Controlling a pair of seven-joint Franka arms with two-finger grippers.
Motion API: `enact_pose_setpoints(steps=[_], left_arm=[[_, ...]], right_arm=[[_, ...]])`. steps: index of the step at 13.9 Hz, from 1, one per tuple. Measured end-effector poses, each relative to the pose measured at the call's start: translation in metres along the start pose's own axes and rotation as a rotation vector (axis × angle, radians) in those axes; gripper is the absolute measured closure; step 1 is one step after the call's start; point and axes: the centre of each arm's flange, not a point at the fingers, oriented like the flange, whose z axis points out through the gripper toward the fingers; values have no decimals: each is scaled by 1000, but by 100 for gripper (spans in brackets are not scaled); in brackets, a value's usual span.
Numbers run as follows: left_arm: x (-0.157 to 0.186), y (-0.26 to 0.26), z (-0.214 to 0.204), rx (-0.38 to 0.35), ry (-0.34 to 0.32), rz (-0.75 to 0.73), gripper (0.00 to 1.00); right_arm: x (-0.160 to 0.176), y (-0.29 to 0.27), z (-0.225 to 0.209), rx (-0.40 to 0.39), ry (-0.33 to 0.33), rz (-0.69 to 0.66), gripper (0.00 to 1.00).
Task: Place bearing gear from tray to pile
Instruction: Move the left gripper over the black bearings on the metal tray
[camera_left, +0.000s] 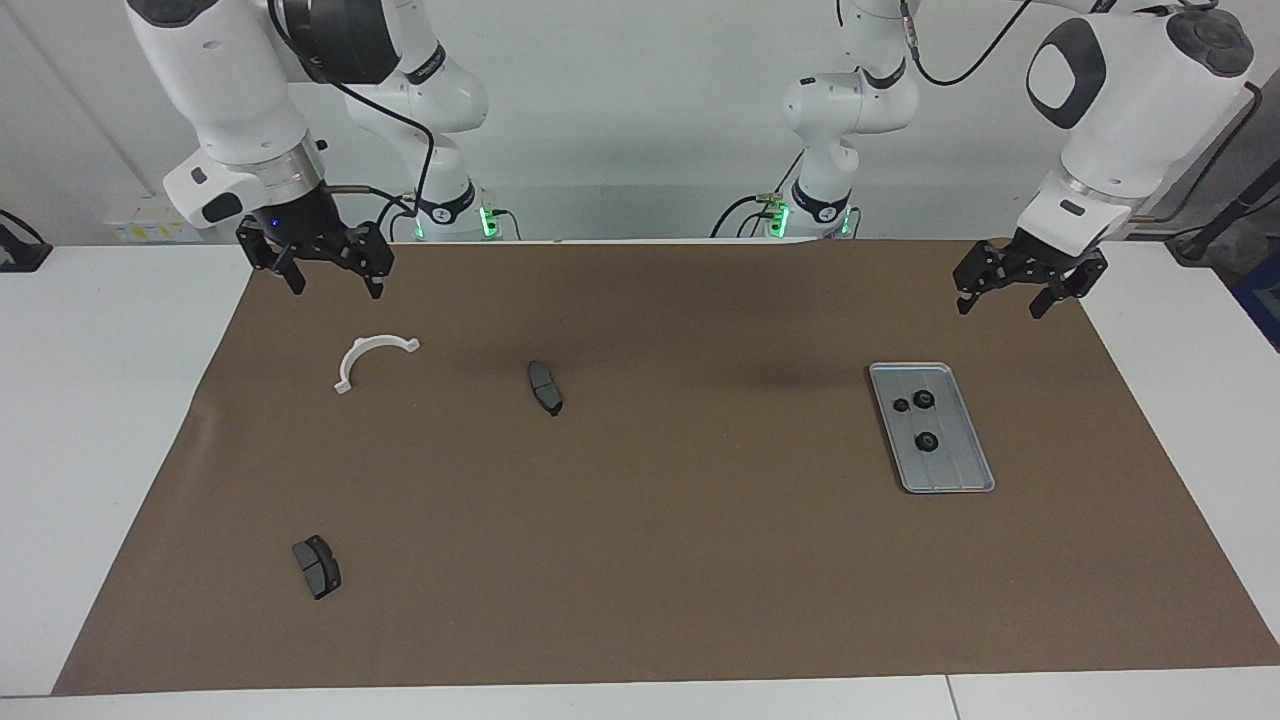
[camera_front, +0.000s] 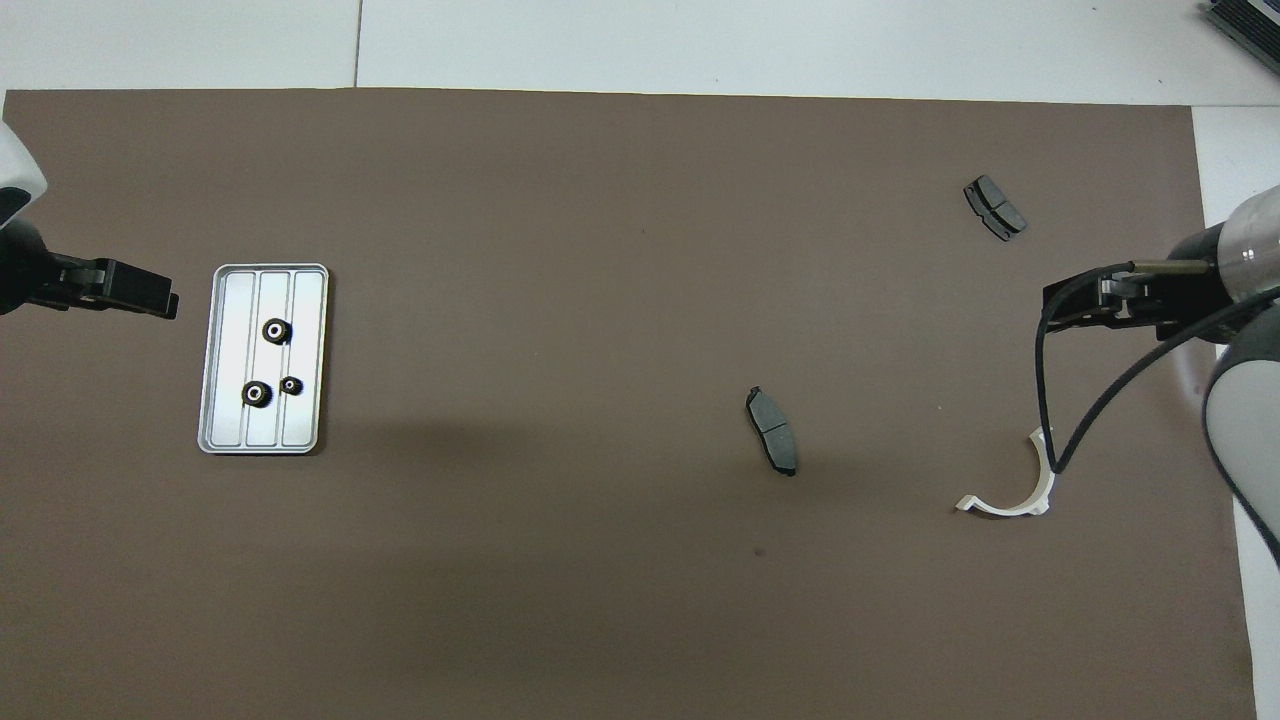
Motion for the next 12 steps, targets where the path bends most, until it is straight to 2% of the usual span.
enact_pose_setpoints(steps=[4, 7, 10, 12], left_arm=[[-1, -1, 3, 0, -7, 17, 0], [-2, -3, 11, -2, -24, -42, 0], [-7, 1, 47, -7, -85, -98, 0], [-8, 5, 78, -7, -92, -88, 0]], right_arm=[[0, 0, 0, 0, 0, 0, 0], [0, 0, 0, 0, 0, 0, 0], [0, 0, 0, 0, 0, 0, 0], [0, 0, 0, 0, 0, 0, 0]])
